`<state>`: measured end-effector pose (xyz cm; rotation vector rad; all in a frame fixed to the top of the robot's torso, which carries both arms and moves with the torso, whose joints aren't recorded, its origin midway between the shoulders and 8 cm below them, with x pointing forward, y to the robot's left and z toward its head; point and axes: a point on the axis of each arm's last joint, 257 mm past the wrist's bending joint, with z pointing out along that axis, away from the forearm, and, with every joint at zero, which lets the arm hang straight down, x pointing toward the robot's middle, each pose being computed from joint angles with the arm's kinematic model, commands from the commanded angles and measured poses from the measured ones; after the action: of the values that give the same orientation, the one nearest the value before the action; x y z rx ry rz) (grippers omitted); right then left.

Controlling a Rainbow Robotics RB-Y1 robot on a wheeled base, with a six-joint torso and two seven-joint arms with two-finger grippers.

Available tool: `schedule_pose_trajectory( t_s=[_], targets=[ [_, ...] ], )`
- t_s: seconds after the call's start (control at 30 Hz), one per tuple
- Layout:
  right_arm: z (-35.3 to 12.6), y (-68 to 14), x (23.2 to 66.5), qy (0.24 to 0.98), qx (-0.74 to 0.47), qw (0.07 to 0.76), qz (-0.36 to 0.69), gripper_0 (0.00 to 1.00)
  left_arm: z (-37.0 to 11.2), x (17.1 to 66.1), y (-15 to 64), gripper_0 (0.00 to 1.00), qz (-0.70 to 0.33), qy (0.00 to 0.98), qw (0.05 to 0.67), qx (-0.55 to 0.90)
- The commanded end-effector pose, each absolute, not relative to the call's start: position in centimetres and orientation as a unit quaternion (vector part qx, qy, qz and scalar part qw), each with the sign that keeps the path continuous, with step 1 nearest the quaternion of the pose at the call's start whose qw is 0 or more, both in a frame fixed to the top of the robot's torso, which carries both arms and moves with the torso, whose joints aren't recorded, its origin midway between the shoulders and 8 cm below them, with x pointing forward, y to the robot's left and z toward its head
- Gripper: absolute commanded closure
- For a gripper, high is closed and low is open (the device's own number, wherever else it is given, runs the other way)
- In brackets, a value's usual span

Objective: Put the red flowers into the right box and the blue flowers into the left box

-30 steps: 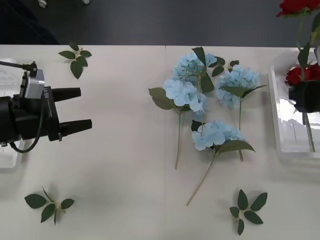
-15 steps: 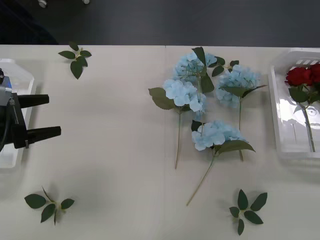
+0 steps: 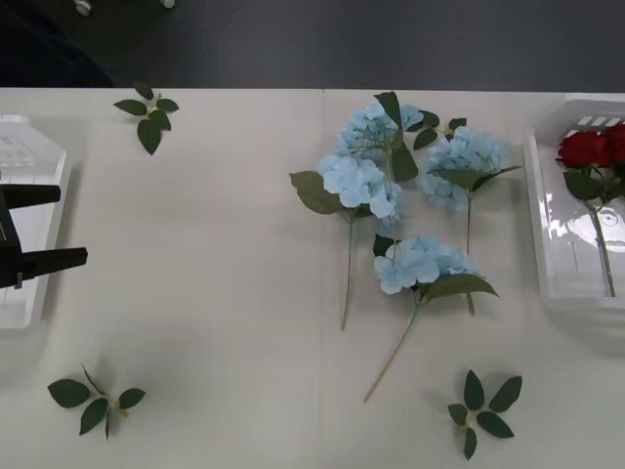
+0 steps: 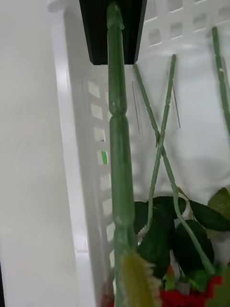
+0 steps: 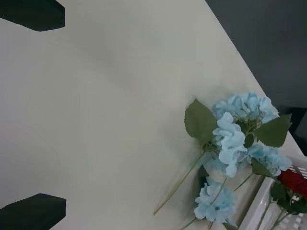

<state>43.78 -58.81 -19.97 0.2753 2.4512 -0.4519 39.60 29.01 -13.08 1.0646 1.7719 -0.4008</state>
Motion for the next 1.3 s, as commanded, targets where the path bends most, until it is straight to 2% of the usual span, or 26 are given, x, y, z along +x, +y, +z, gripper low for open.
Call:
schedule_pose_trajectory(
  t_s=[0.03, 0.37, 0.4, 0.43, 0.47, 0.5, 0.53, 0.57, 0.83, 1.03, 1.3],
  targets=[
    [-18.9, -58.4, 45.2, 0.923, 0.086, 0.331, -0.175, 1.00, -13.0, 39.4, 30.4, 0.00, -0.122, 0.724, 0.495, 0.464],
    [-19.3, -56.8, 46.0, 0.926, 0.059, 0.337, -0.158, 1.00, -13.2, 39.5, 30.9, 0.00, -0.115, 0.729, 0.492, 0.461],
    [-19.5, -56.7, 46.1, 0.926, 0.054, 0.338, -0.157, 0.89, -13.2, 39.5, 30.9, 0.00, -0.115, 0.729, 0.492, 0.461],
    [-19.6, -56.3, 46.4, 0.926, 0.047, 0.342, -0.156, 0.72, -13.2, 39.5, 30.9, 0.00, -0.115, 0.729, 0.492, 0.461],
    [-19.8, -56.0, 46.7, 0.924, 0.037, 0.345, -0.159, 0.51, -13.2, 39.5, 30.9, 0.00, -0.115, 0.729, 0.492, 0.461],
    [-19.9, -55.8, 46.8, 0.924, 0.032, 0.345, -0.161, 0.42, -13.2, 39.5, 30.9, 0.00, -0.115, 0.729, 0.492, 0.461],
    [-20.3, -55.4, 47.2, 0.923, 0.020, 0.347, -0.163, 0.28, -13.2, 39.5, 30.9, 0.00, -0.115, 0.729, 0.492, 0.461],
    [-20.4, -55.2, 47.3, 0.923, 0.016, 0.347, -0.164, 0.26, -13.2, 39.5, 30.9, 0.00, -0.115, 0.729, 0.492, 0.461],
    [-20.4, -52.6, 49.3, 0.918, -0.021, 0.364, -0.155, 0.25, -13.2, 39.5, 30.9, 0.00, -0.115, 0.729, 0.492, 0.461],
    [-19.3, -47.8, 50.2, 0.925, -0.023, 0.369, -0.083, 0.25, -13.2, 39.5, 30.9, 0.00, -0.115, 0.729, 0.492, 0.461],
    [-18.7, -38.9, 49.5, 0.940, -0.051, 0.337, 0.017, 0.25, -13.2, 39.5, 30.9, 0.00, -0.115, 0.729, 0.492, 0.461]
  ],
)
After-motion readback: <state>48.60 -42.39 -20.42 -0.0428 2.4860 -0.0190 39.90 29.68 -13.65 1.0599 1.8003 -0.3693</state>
